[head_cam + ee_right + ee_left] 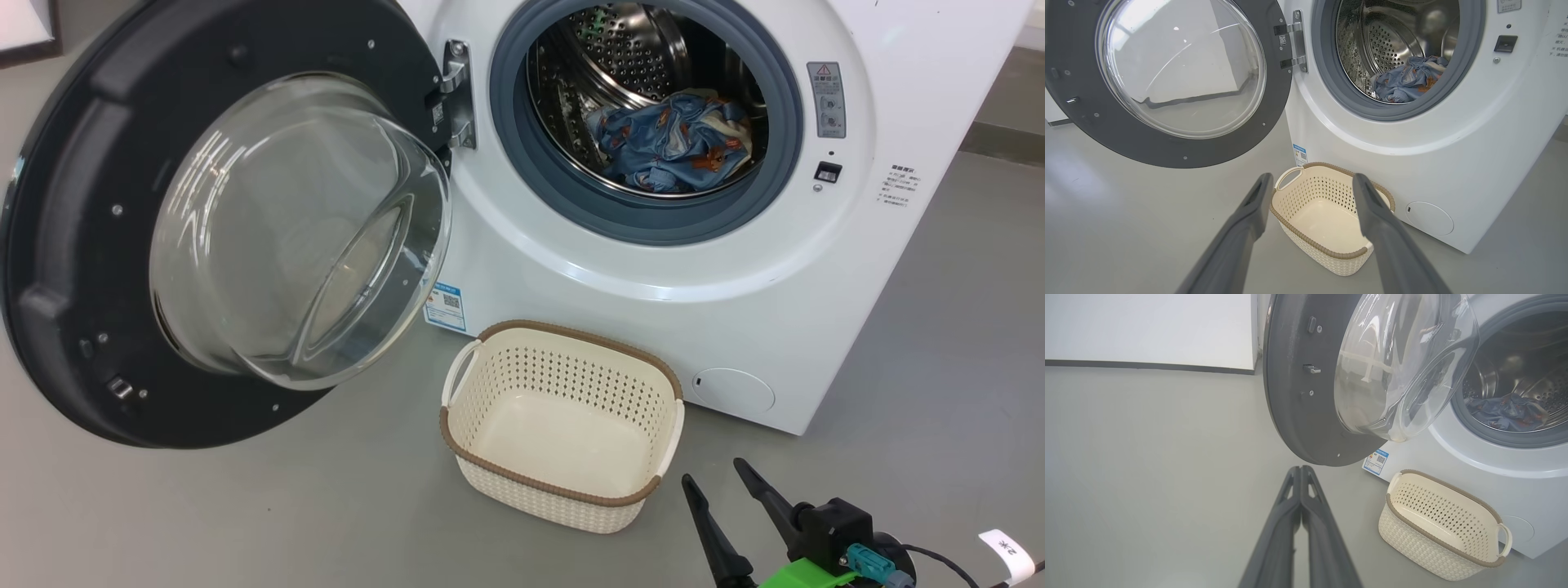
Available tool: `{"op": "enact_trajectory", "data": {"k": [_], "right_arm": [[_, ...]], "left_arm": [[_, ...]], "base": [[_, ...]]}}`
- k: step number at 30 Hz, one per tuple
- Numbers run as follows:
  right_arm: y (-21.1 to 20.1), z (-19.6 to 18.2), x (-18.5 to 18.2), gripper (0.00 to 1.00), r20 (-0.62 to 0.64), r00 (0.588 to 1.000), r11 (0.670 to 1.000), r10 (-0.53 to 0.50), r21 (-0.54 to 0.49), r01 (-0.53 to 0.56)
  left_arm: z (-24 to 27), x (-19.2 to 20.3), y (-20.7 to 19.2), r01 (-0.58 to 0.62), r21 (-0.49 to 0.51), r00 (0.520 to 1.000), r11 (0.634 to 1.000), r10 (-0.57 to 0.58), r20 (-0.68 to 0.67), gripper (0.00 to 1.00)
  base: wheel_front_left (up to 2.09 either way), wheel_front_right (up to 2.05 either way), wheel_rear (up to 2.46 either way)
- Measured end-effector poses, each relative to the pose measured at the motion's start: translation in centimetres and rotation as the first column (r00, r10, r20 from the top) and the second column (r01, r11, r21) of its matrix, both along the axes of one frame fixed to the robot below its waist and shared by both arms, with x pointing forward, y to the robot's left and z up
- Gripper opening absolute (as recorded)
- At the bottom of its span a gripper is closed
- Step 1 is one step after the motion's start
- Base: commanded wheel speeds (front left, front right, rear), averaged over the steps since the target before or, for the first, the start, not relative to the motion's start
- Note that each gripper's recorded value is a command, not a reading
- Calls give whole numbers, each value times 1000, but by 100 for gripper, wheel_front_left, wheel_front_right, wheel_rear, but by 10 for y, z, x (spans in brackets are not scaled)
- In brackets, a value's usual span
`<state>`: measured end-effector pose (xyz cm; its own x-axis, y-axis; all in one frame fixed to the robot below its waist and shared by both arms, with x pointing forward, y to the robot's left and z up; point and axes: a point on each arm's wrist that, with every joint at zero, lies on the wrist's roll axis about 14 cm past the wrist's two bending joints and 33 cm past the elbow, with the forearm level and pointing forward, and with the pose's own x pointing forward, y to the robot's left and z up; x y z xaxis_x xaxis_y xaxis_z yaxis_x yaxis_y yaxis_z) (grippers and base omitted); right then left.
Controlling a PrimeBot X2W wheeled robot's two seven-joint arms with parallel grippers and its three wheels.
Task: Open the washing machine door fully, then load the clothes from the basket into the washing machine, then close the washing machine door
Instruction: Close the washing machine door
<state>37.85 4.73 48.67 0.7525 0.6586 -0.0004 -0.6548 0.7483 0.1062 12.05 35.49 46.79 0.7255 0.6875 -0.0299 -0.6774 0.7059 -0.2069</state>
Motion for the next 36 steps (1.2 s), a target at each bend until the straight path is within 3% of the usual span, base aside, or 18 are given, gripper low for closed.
{"op": "enact_trajectory", "data": {"k": [7,12,23,32,36], "right_arm": [[-1,1,0,100,-2,1000,1000,-4,7,4],[-3,3,0,100,1,1000,1000,-9,9,9],[-12,-5,3,100,-22,999,999,-36,12,36],[-27,-18,8,100,-52,996,997,-78,2,78],[-35,-24,10,100,-69,992,995,-102,-1,102]], "left_arm": [[19,-4,17,-31,56,999,998,28,40,0],[56,0,37,-59,150,993,987,42,114,0],[150,17,91,-111,349,964,931,16,265,0],[186,36,130,-153,330,930,932,23,367,0],[185,51,145,-146,240,905,960,32,424,0]], "base": [[0,0,0],[0,0,0],[0,0,0],[0,0,0],[0,0,0]]}}
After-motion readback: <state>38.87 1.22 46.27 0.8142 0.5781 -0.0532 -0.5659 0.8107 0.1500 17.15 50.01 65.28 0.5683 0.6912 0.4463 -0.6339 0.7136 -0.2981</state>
